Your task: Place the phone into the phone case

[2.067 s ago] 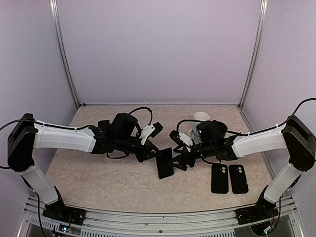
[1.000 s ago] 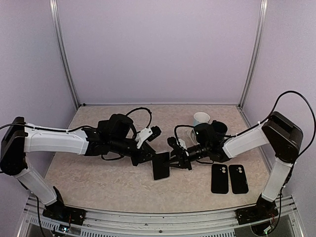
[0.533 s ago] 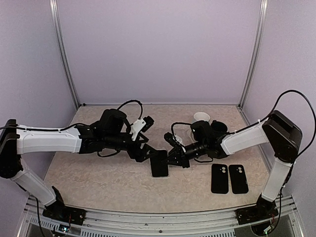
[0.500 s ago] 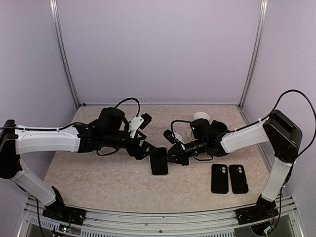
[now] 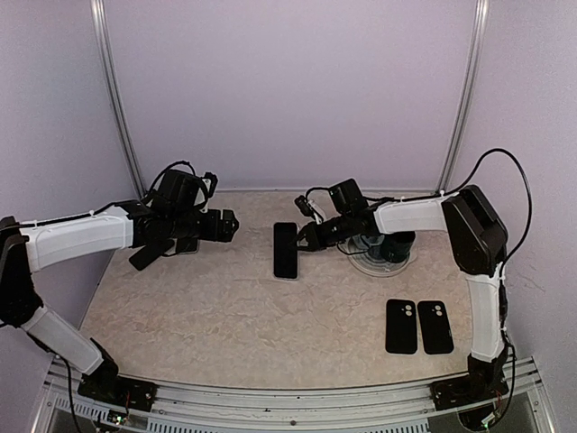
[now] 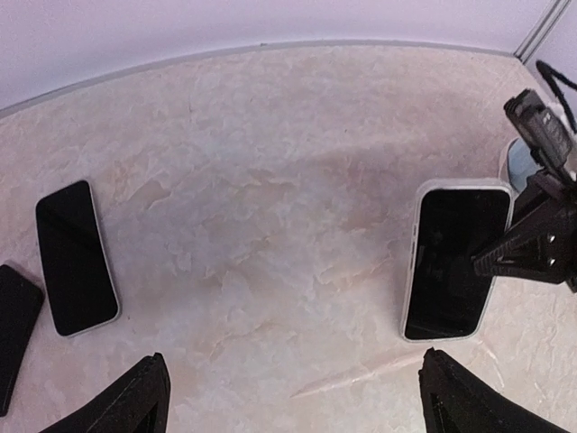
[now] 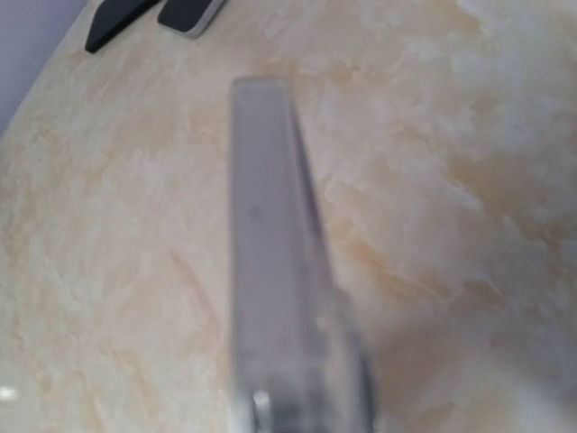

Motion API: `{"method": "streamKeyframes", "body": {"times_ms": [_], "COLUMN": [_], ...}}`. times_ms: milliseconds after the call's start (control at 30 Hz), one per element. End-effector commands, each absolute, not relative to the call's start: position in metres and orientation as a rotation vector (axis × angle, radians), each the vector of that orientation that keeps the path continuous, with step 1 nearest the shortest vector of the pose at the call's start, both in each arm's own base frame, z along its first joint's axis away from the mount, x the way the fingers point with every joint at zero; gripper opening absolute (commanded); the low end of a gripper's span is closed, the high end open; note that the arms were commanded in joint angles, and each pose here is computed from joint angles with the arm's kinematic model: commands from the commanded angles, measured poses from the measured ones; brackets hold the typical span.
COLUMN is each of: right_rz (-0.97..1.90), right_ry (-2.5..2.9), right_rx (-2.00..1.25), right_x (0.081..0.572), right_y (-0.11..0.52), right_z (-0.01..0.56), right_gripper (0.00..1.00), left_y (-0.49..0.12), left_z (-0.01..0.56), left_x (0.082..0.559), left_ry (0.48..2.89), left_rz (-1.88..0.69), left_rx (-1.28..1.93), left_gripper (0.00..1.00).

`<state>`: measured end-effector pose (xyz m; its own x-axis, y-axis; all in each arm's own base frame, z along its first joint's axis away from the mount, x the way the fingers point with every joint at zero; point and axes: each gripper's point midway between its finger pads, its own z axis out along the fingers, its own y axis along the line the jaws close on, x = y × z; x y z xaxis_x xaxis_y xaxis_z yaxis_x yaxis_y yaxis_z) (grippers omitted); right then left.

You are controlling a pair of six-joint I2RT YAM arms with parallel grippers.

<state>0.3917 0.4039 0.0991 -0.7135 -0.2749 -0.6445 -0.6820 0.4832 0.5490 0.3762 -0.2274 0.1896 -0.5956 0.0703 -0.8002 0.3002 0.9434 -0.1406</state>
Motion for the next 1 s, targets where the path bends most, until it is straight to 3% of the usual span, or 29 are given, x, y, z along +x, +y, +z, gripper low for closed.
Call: {"method": "streamKeyframes", "body": {"times_ms": [0, 200, 400, 600, 967], "right_rz": [1.209, 0.950, 0.853, 0.835, 0.780], "right_ry": [2.392, 2.457, 2.558, 2.530, 2.526], "right_rx": [-0.743, -0.679, -0.603, -0.559, -0.550], "right_x": [0.390, 0.438, 0.448, 0.444, 0.432], "right_y": [0.408, 0.401, 0.393, 0.390, 0.383], "right_z": [0.088, 0.060, 0.026, 0.037, 0.037], "right_gripper": [0.00, 0.16, 0.20, 0.21, 0.31], "left_y": [-0.215, -0.211, -0.207, -0.206, -0.204], "left_z": [0.169, 0.160, 0.153, 0.151, 0.141], "left_x": [0.369, 0.369, 0.368, 0.370, 0.372], "left_ry": [2.284, 2.304, 2.326, 2.332, 2.364], "left_rz": [-0.279, -0.272, -0.248, -0.238, -0.218], "left_rx": [0.211, 0.207, 0.211, 0.207, 0.202], "left_gripper": [0.95, 0.95, 0.95, 0.95, 0.95]}}
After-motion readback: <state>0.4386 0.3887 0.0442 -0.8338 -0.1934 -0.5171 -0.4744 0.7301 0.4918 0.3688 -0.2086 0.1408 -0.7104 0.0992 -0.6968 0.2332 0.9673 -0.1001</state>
